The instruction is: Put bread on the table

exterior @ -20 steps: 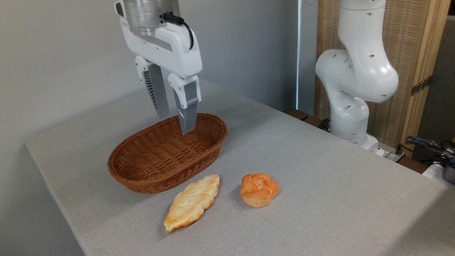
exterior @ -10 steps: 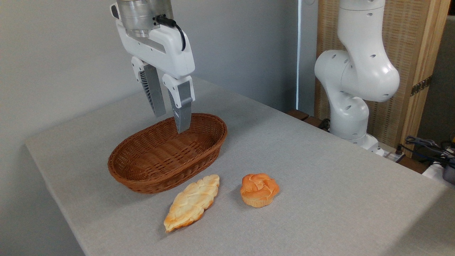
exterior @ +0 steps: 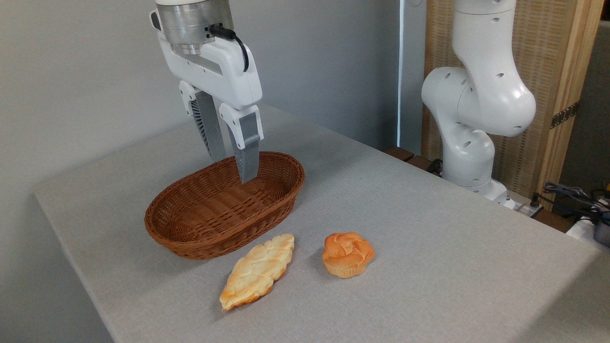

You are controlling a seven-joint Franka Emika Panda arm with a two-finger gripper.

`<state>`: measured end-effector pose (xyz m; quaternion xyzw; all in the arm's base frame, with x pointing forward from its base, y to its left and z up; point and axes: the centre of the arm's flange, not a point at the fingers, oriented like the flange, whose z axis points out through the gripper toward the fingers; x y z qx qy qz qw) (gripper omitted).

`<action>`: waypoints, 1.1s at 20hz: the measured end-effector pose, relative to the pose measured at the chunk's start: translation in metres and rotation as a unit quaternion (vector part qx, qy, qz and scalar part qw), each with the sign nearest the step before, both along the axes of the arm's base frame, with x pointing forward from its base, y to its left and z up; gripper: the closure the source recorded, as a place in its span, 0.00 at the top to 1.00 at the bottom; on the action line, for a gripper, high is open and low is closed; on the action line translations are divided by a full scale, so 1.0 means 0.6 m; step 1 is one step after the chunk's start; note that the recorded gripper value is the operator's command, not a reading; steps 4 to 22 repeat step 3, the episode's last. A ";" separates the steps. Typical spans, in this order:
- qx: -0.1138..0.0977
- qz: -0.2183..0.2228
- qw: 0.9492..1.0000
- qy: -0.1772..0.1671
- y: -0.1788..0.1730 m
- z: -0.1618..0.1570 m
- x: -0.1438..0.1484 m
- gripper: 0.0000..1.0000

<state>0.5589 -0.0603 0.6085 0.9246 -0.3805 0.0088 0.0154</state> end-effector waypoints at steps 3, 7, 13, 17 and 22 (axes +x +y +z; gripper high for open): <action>0.001 0.000 1.000 0.001 0.001 0.000 0.000 1.00; 0.001 0.000 1.000 0.001 0.001 0.000 0.000 1.00; 0.001 0.000 1.000 0.001 0.001 0.000 0.000 1.00; 0.001 0.000 1.000 0.001 0.001 0.000 0.000 1.00; 0.001 0.000 1.000 0.001 0.001 0.000 0.000 1.00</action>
